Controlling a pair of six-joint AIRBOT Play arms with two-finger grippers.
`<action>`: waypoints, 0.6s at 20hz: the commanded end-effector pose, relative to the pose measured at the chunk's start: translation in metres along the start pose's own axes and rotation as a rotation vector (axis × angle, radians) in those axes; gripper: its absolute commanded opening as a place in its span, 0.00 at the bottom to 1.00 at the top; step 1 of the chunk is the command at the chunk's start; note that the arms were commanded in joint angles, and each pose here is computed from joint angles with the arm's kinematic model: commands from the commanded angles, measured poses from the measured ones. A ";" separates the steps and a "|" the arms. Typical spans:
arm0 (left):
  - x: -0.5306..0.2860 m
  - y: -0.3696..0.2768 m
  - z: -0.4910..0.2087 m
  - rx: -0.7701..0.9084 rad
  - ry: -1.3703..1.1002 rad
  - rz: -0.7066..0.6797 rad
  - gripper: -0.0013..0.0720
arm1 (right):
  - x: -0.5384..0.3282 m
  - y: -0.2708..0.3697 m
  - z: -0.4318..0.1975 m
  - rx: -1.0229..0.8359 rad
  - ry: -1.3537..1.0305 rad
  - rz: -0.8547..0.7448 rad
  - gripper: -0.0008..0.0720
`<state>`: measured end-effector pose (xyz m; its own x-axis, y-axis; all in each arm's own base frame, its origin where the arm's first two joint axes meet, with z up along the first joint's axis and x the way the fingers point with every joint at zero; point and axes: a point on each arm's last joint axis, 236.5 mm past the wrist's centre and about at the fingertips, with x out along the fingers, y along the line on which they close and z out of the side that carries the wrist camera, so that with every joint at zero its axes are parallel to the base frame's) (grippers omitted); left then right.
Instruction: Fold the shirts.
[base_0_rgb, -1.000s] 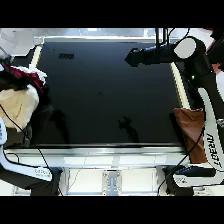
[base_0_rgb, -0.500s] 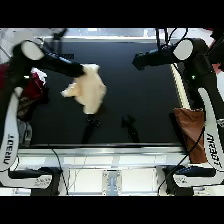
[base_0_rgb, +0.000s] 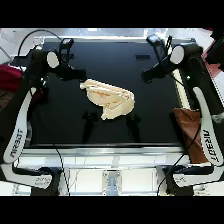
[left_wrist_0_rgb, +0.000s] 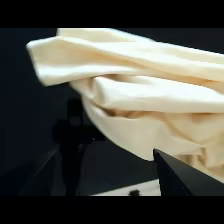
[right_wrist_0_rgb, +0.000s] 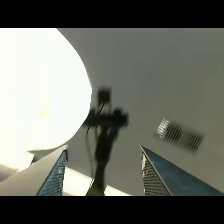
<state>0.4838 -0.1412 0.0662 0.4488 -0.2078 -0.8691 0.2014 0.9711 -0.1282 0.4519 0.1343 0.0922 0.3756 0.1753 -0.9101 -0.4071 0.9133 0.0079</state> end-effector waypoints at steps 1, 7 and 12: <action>0.059 0.020 -0.015 -0.154 0.072 -0.048 0.98 | 0.056 0.035 -0.032 0.075 0.126 0.171 0.69; 0.141 0.036 0.024 -0.252 -0.083 -0.100 0.96 | 0.130 0.107 -0.051 0.160 0.202 0.378 0.69; 0.156 0.067 0.051 -0.308 -0.121 -0.084 0.92 | 0.138 0.118 -0.040 0.125 0.147 0.350 0.69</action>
<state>0.5916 -0.1268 -0.0475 0.5207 -0.2906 -0.8028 0.0075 0.9418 -0.3361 0.4202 0.2388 -0.0441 0.0861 0.4244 -0.9014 -0.3757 0.8517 0.3652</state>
